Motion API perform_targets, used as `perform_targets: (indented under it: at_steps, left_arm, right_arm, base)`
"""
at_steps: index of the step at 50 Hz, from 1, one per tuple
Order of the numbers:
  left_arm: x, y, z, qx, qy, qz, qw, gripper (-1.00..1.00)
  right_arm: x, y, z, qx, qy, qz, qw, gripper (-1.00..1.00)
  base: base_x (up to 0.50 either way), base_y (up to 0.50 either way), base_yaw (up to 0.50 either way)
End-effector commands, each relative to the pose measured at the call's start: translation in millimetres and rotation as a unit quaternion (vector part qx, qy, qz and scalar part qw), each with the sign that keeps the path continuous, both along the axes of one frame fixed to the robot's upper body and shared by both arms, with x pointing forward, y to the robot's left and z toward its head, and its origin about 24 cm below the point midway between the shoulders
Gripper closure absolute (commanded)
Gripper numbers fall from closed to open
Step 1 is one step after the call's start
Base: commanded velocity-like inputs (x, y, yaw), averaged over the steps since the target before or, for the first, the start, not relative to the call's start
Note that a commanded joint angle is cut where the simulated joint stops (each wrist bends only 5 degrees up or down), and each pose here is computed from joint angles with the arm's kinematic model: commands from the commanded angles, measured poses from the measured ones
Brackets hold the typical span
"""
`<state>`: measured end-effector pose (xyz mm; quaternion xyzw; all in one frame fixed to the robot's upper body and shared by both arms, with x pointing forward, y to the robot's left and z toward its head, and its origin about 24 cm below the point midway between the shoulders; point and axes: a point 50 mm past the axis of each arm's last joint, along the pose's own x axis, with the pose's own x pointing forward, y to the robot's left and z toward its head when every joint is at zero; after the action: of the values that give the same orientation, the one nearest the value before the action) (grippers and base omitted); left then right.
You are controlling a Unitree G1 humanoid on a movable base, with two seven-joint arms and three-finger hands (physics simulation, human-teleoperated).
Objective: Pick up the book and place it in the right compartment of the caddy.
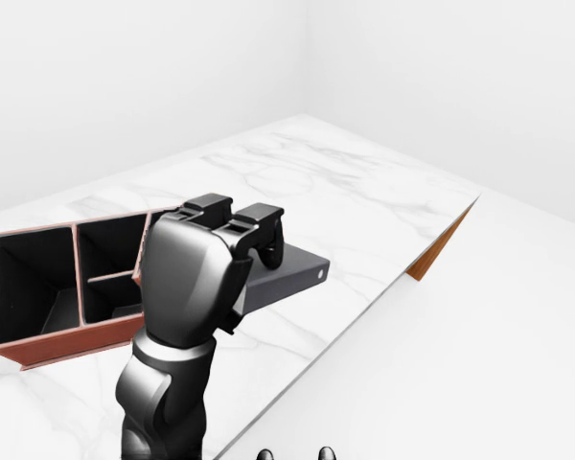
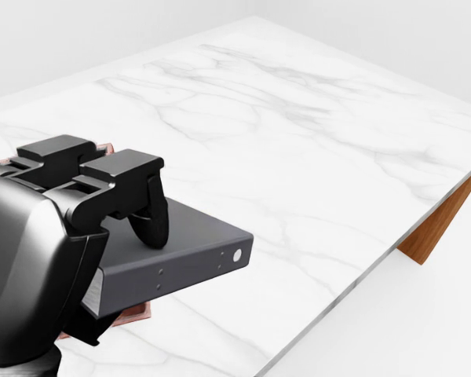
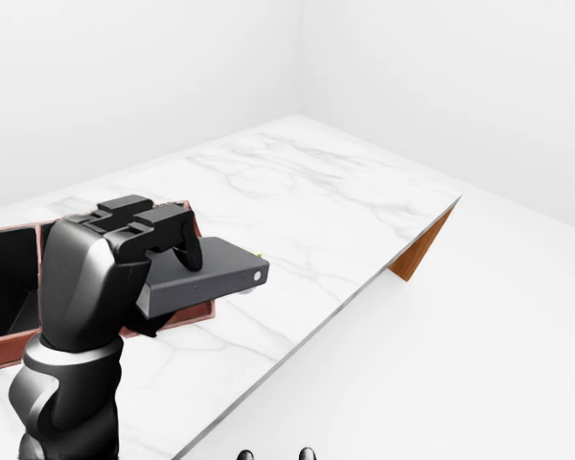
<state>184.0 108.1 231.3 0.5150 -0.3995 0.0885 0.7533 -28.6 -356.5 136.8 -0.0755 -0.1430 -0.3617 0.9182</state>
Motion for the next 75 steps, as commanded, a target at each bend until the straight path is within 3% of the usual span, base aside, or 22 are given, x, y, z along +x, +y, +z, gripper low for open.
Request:
perform_targets:
  at_steps: [1,7,18,27,29,40,42,50,52,62,75]
  left_arm:
    - [9.6,7,19,-0.013,-0.046,-0.003,0.999,1.0]
    - [15.2,9,23,-0.011,-0.057,0.005,0.998,1.0]
    - [33.2,23,32,0.007,-0.087,0.052,0.995,1.0]
    - [48.3,37,34,0.017,-0.08,0.072,0.994,1.0]
    - [48.3,37,33,0.017,-0.069,0.065,0.995,1.0]
    - [53.7,53,38,0.032,-0.078,0.099,0.992,1.0]
    - [56.1,57,37,0.045,-0.074,0.117,0.989,1.0]
    - [59.8,71,37,0.044,-0.068,0.134,0.988,1.0]
    - [61.0,75,37,0.056,-0.075,0.158,0.983,1.0]
    - [56.0,86,39,0.049,-0.082,0.168,0.981,1.0]
    - [56.0,86,39,0.051,-0.083,0.167,0.981,1.0]
  right_arm:
    - [0,0,2,-0.004,-0.002,0.0,1.0,-1.0]
    - [0,1,2,-0.005,-0.002,0.0,1.0,-1.0]
    - [1,1,2,-0.005,-0.001,-0.001,1.0,-1.0]
    - [0,0,3,-0.006,-0.003,-0.009,1.0,-1.0]
    - [2,1,2,-0.005,0.0,-0.006,1.0,-1.0]
    - [2,1,3,-0.006,-0.002,-0.005,1.0,-1.0]
    - [2,1,4,-0.007,-0.005,-0.006,1.0,-1.0]
    - [2,2,6,-0.011,-0.006,-0.009,1.0,-1.0]
    - [2,2,6,-0.011,-0.007,-0.009,1.0,-1.0]
    - [2,3,10,-0.019,-0.009,-0.015,1.0,-1.0]
    - [2,3,10,-0.02,-0.009,-0.015,1.0,-1.0]
  base:
    - [0.0,0.0,0.0]
    - [0.0,0.0,0.0]
    - [0.0,0.0,0.0]
    - [0.0,0.0,0.0]
    - [0.0,0.0,0.0]
    - [0.0,0.0,0.0]
    - [0.0,0.0,0.0]
    - [0.0,0.0,0.0]
    - [0.0,0.0,0.0]
    - [0.0,0.0,0.0]
    - [0.0,0.0,0.0]
